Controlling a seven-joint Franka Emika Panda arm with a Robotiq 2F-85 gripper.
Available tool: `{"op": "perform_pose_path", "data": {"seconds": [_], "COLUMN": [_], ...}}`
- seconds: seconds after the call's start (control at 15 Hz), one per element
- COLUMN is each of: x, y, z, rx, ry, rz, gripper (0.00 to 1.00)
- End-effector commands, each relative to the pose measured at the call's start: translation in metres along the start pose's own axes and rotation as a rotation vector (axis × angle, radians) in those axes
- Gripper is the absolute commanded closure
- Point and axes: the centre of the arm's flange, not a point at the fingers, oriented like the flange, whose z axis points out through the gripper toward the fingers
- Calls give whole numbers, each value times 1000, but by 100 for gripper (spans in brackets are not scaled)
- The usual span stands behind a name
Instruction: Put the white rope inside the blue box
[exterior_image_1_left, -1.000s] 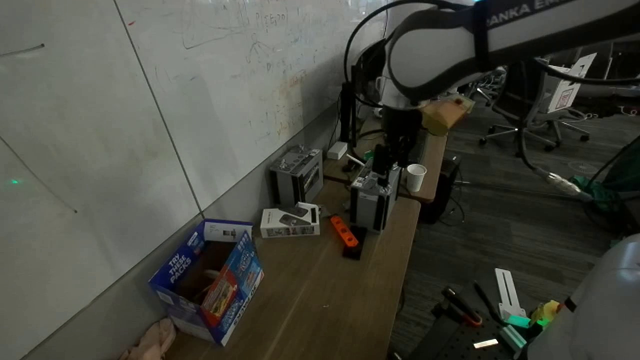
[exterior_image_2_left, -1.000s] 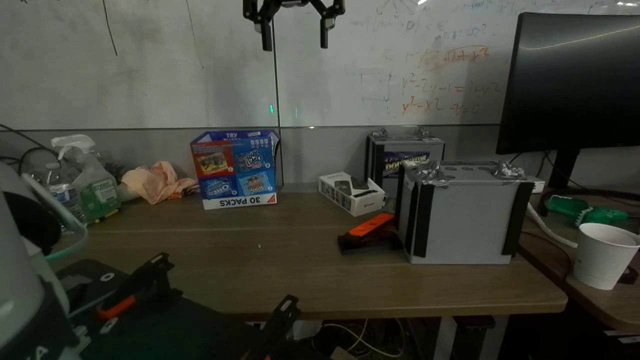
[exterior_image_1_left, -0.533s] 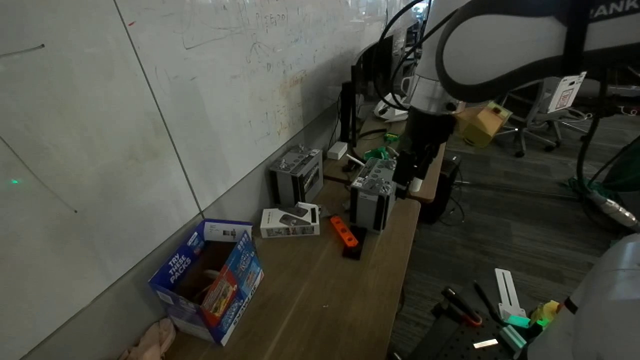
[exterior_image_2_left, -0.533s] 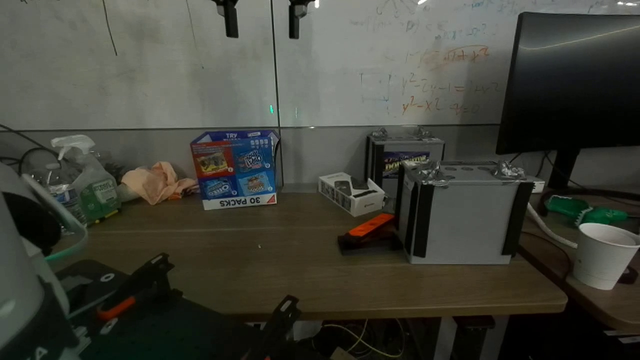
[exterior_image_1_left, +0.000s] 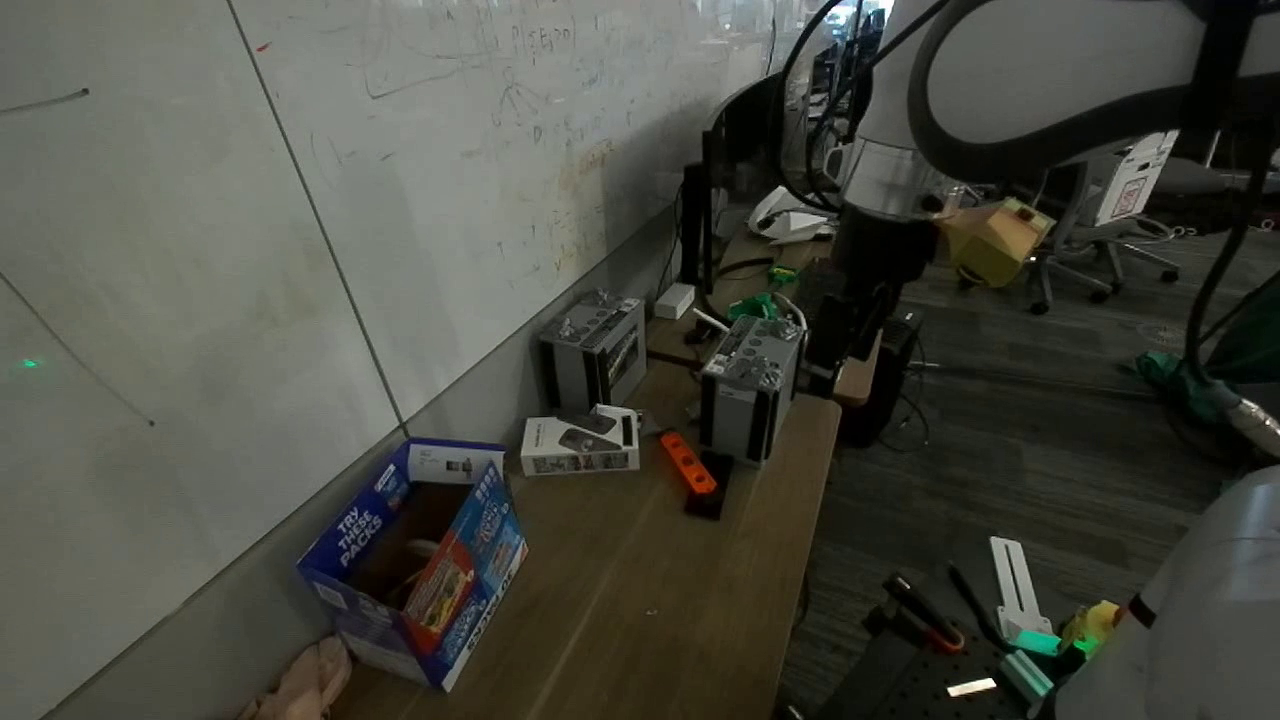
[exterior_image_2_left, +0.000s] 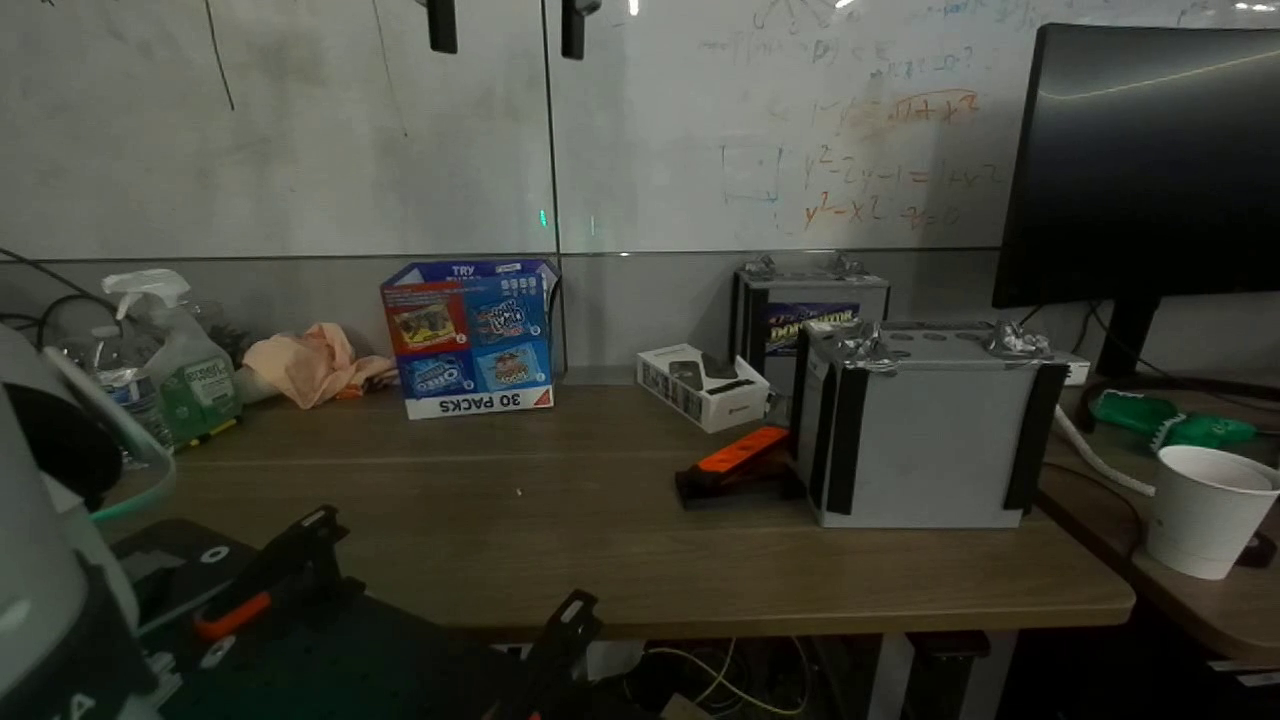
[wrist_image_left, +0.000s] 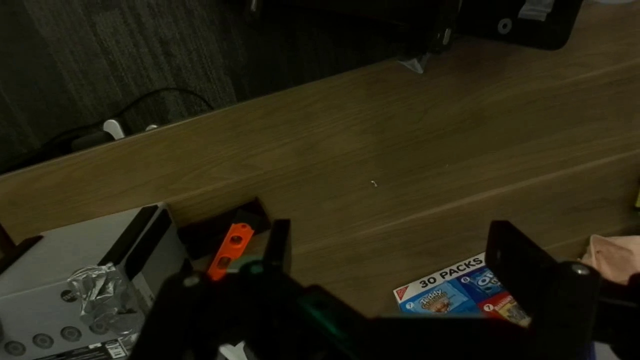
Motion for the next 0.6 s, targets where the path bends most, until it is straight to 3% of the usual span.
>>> {"op": "perform_pose_path", "data": {"seconds": [0.0, 0.07, 0.53], "x": [-11, -1, -3], "y": [0, 1, 3], "z": [-5, 0, 1], "rx": [36, 7, 14], "ry": [26, 0, 3], "rz": [10, 4, 10], "gripper": [0, 0, 0]}}
